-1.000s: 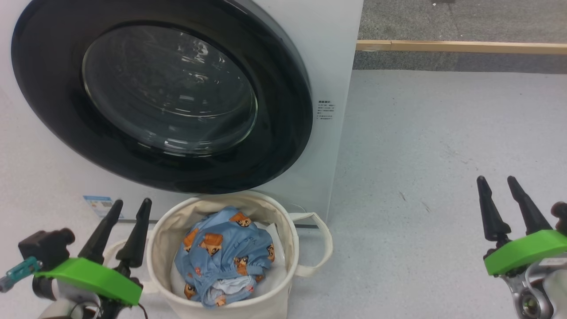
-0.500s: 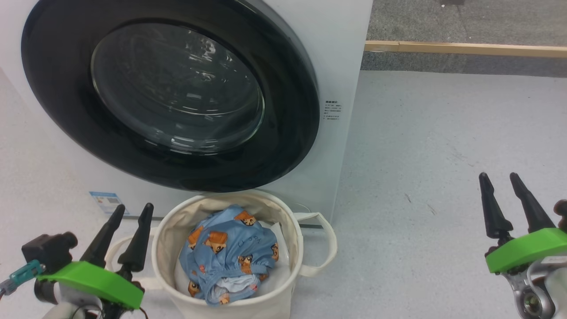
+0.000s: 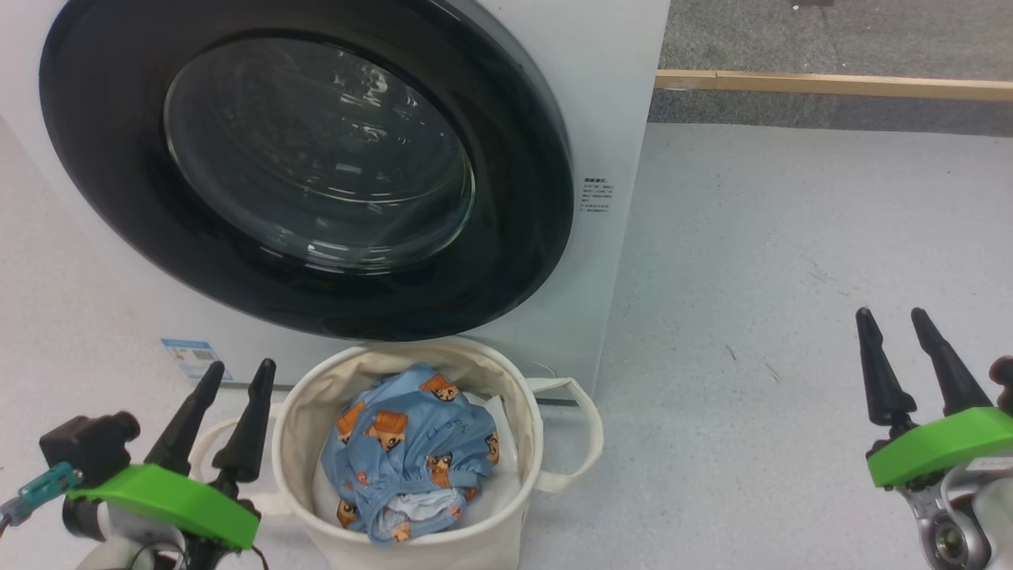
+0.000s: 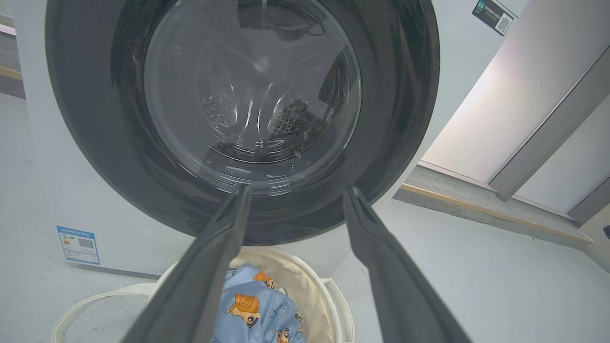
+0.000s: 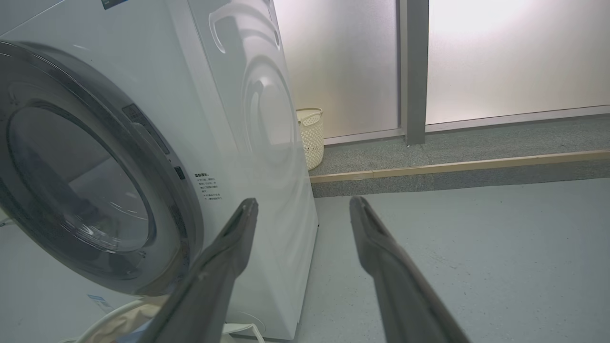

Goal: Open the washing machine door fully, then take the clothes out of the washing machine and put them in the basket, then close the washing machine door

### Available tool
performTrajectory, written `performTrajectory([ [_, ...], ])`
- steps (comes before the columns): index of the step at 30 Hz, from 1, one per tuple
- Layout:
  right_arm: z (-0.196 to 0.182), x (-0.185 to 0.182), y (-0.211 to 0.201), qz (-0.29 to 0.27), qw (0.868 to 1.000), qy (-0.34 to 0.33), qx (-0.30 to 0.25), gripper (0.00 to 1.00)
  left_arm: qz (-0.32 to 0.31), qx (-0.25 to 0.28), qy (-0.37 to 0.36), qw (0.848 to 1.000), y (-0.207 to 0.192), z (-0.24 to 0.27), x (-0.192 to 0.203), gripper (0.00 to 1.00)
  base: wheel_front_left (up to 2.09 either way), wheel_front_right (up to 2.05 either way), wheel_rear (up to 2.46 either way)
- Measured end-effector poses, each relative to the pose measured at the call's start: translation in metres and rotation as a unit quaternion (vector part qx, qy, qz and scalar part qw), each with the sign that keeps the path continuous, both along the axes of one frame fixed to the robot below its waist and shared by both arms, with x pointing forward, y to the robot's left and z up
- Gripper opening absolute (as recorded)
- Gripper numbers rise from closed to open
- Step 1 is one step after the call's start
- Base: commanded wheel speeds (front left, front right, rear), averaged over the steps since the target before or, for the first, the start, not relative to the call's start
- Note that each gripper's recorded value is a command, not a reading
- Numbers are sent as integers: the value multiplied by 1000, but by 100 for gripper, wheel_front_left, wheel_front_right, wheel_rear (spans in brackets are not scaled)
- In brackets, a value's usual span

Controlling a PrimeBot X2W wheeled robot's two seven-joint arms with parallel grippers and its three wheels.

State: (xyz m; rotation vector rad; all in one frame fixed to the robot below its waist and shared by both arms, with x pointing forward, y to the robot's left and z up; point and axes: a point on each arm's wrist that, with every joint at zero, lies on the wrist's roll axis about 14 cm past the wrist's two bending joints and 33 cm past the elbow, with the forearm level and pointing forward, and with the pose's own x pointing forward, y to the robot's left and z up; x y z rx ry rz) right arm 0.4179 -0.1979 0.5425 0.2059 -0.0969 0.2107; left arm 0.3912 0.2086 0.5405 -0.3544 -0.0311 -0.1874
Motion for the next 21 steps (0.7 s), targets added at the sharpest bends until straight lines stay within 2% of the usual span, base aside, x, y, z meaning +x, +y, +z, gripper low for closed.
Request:
performTrajectory([
  [15,-4,2,3,2,1000,4,2,100,1,1,6,1000,-1,-4,1,100,0,0,0],
  [16,-7,2,4,2,1000,9,3,0,2,-1,11,1000,-1,-7,1,0,0,0,0],
  [18,-14,1,5,1,1000,18,6,0,2,-3,21,1000,-3,-14,-1,0,0,0,0],
  [21,-43,-11,13,2,998,60,17,0,0,-14,64,998,-12,-46,-14,0,0,0,0],
])
